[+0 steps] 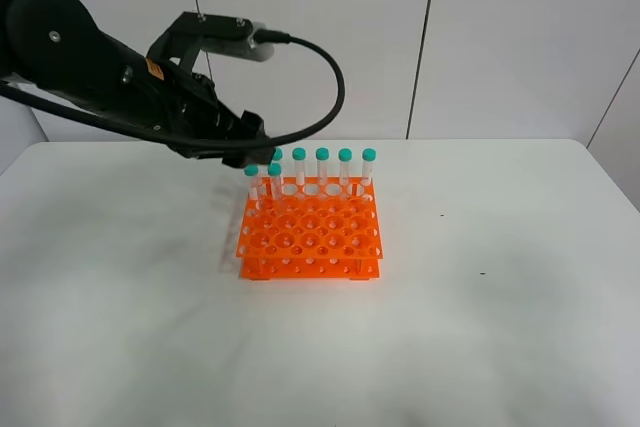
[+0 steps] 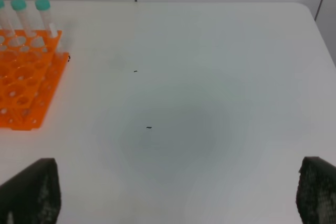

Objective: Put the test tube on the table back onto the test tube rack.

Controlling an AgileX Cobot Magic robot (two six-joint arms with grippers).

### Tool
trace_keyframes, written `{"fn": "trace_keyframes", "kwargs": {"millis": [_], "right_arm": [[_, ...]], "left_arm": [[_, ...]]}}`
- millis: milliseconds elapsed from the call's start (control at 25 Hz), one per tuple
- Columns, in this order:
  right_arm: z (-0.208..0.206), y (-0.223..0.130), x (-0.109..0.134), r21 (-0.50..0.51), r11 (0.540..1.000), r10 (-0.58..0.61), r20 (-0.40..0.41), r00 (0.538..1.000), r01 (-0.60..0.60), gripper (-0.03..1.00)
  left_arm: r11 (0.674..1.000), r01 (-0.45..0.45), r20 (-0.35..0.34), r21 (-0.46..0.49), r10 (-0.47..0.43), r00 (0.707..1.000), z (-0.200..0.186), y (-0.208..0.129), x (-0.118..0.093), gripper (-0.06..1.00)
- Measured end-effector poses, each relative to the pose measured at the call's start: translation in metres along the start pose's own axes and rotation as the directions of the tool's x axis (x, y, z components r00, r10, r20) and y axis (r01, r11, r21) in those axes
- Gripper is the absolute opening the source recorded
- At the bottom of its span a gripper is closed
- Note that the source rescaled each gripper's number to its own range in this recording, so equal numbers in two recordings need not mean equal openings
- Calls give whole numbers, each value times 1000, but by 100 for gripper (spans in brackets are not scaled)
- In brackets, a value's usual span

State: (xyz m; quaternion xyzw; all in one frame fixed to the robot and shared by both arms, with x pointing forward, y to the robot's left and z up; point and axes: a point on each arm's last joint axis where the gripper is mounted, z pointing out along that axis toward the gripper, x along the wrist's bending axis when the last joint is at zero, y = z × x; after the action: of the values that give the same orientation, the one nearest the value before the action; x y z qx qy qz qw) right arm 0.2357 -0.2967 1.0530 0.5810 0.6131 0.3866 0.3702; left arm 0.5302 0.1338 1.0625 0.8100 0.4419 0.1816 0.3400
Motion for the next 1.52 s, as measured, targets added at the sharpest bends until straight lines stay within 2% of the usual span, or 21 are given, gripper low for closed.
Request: {"fn": "trace_keyframes", "kwargs": {"millis": [120, 280, 440, 520, 680, 800, 1000, 1080, 1160, 1360, 1520], "right_arm": [[0, 0, 0, 0, 1000, 0, 0, 1000, 0, 100], [0, 0, 0, 0, 1000, 0, 0, 1000, 0, 100], [0, 0, 0, 0, 1000, 0, 0, 1000, 0, 100], [0, 0, 0, 0, 1000, 0, 0, 1000, 0, 100], [0, 0, 0, 0, 1000, 0, 0, 1000, 0, 100], [0, 0, 0, 0, 1000, 0, 0, 1000, 0, 100], [0, 0, 0, 0, 1000, 0, 0, 1000, 0, 100], [0, 0, 0, 0, 1000, 0, 0, 1000, 0, 100], [0, 0, 0, 0, 1000, 0, 0, 1000, 0, 100], [0, 0, 0, 0, 1000, 0, 0, 1000, 0, 100], [0, 0, 0, 0, 1000, 0, 0, 1000, 0, 100]], "left_arm": [[990, 14, 14, 138, -17, 1000, 4, -12, -1, 91], [955, 74, -8, 287, -75, 997, 12, -23, 14, 91], [899, 184, -87, 397, -163, 983, 12, -38, 51, 91], [861, 266, -142, 433, -227, 964, 7, -46, 74, 91], [796, 401, -263, 453, -311, 913, -11, -65, 123, 91], [772, 446, -319, 453, -327, 890, -26, -72, 139, 91], [800, 459, -331, 386, -344, 879, -58, -68, 129, 93], [795, 464, -331, 391, -349, 877, -71, -75, 118, 94], [805, 455, -315, 381, -350, 882, -88, -82, 102, 94], [841, 431, -266, 328, -355, 896, -129, -123, 57, 94], [873, 435, -281, 221, -370, 885, -161, -167, 30, 94]]}}
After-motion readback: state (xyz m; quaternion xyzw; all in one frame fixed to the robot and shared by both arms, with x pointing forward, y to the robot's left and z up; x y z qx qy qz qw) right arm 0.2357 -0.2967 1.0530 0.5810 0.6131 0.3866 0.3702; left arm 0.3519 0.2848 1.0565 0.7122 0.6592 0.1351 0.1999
